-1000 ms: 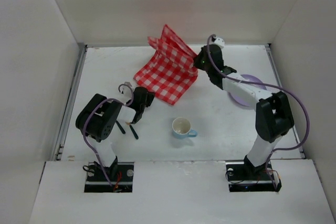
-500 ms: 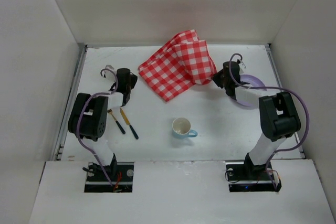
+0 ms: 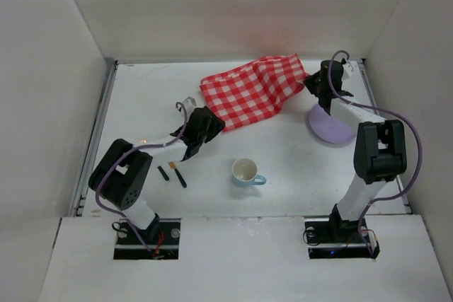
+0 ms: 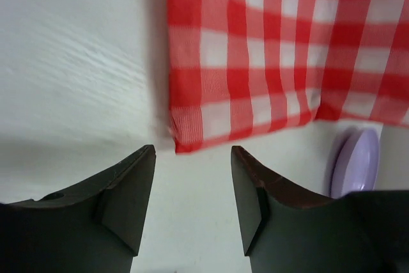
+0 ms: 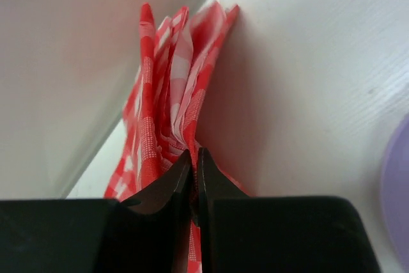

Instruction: Set the dinner table for one person

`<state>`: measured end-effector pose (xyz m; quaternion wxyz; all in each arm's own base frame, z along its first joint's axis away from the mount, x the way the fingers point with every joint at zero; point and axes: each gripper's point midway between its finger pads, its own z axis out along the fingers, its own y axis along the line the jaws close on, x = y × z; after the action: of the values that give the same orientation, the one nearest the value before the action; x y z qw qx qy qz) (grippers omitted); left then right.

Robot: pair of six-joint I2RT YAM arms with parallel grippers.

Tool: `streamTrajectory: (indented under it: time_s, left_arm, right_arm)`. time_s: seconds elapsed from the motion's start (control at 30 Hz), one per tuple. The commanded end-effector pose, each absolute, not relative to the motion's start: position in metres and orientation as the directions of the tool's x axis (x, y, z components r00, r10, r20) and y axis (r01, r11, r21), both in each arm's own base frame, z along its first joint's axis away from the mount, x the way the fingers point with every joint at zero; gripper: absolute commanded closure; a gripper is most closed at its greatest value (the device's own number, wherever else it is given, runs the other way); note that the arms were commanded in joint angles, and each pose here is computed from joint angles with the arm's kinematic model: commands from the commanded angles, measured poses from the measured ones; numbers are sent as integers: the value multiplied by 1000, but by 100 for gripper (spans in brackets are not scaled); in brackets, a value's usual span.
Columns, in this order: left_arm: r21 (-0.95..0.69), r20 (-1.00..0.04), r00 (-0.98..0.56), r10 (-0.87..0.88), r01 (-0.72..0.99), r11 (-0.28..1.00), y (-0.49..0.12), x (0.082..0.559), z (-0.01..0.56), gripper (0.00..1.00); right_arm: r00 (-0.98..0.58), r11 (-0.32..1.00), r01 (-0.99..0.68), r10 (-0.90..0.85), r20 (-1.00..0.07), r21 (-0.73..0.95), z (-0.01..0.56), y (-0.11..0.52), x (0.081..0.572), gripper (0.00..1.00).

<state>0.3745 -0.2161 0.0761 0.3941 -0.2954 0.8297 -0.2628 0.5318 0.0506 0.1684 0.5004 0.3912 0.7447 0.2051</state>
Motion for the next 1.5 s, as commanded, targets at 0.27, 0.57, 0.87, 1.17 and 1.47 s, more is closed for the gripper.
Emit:
streamTrajectory:
  time_s: [0.27,0.57,0.87,1.17,1.47]
  left_arm:
    - [-591,-525,-534,-663,-332,735,-227,390,40,68]
    - [-639,-533,-371,-761,-413,649,-144,393,51,97]
    - [-640,-560,-332,-759,-408,651,-112,364,68,94]
    - [-640,-572,-347,-743,-379,669,-111,336,77,74]
    - [-624,-646,-338,-684,-283,729,-130,343,117,66]
  right_arm:
    - [-270,641,428,763,-587,637,125,44,505,88]
    - [-315,659,426,750,-582,620,98,51,468,88]
    - [-395,713,388,701,-594,584,77,76,423,86]
    - [-392,751,358,660,-641,555,85,73,401,46]
    - [-265,817,369,549,-792,443,137,53,375,32]
